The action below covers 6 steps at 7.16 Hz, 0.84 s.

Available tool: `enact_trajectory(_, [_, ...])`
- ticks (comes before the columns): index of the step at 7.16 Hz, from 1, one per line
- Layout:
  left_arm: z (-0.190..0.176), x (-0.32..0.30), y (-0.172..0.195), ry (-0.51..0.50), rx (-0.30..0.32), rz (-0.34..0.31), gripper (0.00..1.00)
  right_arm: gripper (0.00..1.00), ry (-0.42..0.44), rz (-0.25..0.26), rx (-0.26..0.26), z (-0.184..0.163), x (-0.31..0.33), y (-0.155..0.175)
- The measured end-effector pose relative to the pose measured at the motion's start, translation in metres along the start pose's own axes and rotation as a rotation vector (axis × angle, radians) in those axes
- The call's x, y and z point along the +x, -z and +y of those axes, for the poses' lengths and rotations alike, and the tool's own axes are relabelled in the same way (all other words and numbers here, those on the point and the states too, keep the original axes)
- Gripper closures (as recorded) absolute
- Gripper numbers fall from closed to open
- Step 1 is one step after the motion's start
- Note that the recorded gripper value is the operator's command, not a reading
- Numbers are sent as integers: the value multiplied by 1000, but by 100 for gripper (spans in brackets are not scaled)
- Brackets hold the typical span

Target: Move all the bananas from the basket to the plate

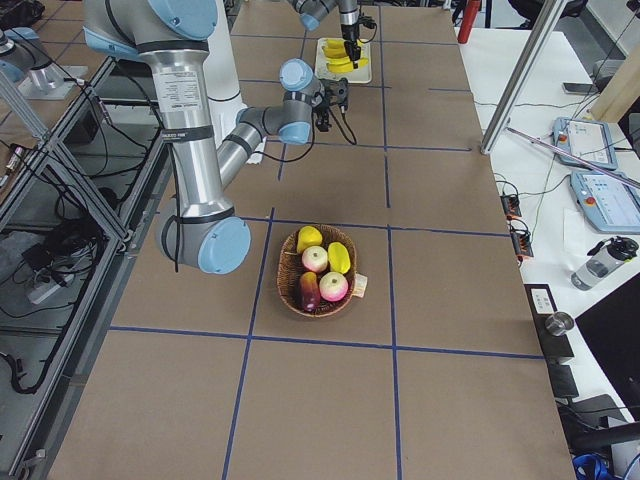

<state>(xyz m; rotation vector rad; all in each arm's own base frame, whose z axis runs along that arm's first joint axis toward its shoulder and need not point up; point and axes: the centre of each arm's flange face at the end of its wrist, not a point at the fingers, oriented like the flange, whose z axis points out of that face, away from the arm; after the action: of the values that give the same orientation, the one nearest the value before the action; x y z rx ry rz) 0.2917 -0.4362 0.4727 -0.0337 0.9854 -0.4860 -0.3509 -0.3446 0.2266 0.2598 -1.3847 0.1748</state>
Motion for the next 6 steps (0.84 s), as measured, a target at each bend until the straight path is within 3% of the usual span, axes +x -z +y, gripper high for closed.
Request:
enact_trajectory(1, [-1, -15, -2, 6, -1, -23, 32, 0, -2, 5, 6, -3, 3, 1])
enact_trajectory(2, [-2, -23, -5, 11, -1, -37, 1, 0, -4, 8, 9, -4, 4, 2])
enact_trajectory(4, [-9, -27, -1, -24, 5, -38, 1, 0, -9, 26, 13, -7, 14, 4])
enact_trajectory(6, [-30, -30, 25, -46, -3, -3, 1, 0, -28, 75, 15, -20, 44, 18])
